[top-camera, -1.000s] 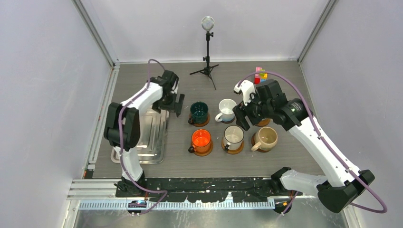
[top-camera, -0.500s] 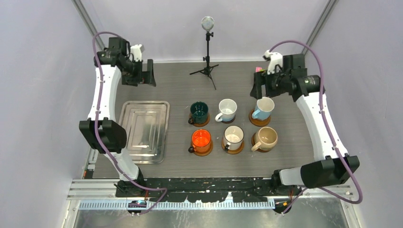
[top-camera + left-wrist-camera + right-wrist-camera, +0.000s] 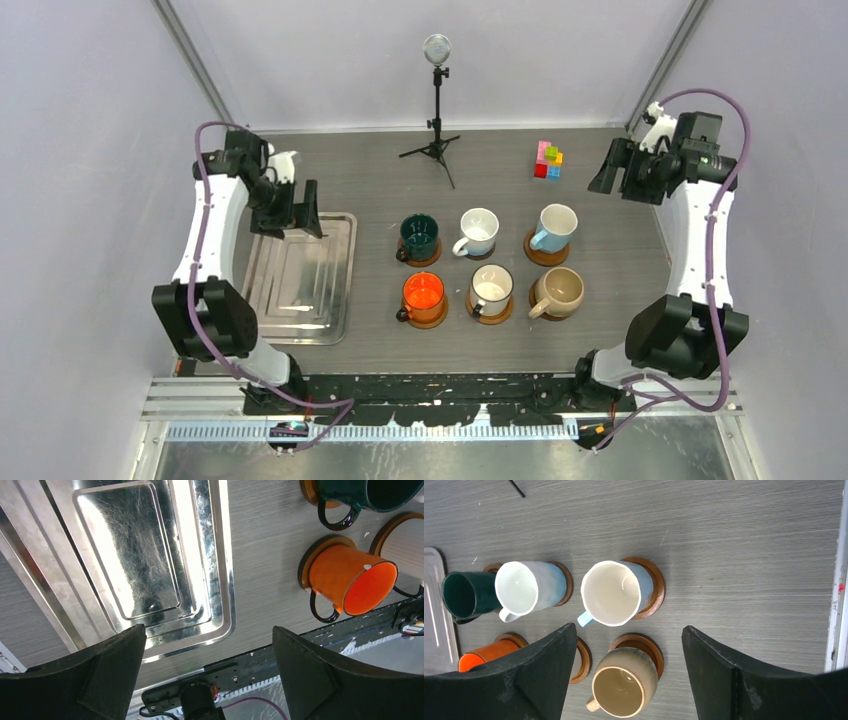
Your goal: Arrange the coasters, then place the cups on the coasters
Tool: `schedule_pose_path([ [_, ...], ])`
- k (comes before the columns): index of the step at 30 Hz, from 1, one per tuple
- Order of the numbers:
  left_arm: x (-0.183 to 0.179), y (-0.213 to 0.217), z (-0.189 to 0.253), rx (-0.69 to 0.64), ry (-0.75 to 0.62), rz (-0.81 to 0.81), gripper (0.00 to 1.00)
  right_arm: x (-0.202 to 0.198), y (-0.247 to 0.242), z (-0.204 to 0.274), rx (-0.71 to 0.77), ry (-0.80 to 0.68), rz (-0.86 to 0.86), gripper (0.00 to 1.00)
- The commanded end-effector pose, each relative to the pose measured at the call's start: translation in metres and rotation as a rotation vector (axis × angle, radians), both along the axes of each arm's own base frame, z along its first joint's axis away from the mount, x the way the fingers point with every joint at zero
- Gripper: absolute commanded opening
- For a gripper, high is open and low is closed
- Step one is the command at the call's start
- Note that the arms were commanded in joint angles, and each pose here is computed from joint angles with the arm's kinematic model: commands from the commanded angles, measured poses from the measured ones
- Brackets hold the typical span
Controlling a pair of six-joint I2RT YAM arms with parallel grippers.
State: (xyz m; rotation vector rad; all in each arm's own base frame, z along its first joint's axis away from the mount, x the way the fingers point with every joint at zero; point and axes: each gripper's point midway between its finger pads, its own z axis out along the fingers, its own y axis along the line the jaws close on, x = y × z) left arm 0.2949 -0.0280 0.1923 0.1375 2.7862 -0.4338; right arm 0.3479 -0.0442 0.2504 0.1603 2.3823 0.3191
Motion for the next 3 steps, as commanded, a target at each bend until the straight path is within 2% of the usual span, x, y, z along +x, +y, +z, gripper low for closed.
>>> schedule_pose_path([
  [1,0.0056,-0.0018,0.0183,-0.001,-0.113,-0.031,1.0,-0.0011,0.007,0.0101,0.025,-0.028,0.003,0.81],
  [3,0.0062,-0.0059,0.0257,-0.017,-0.146,-0.054,1.0,-0.0016,0.0056,0.0082,0.021,-0.021,-0.004,0.81],
])
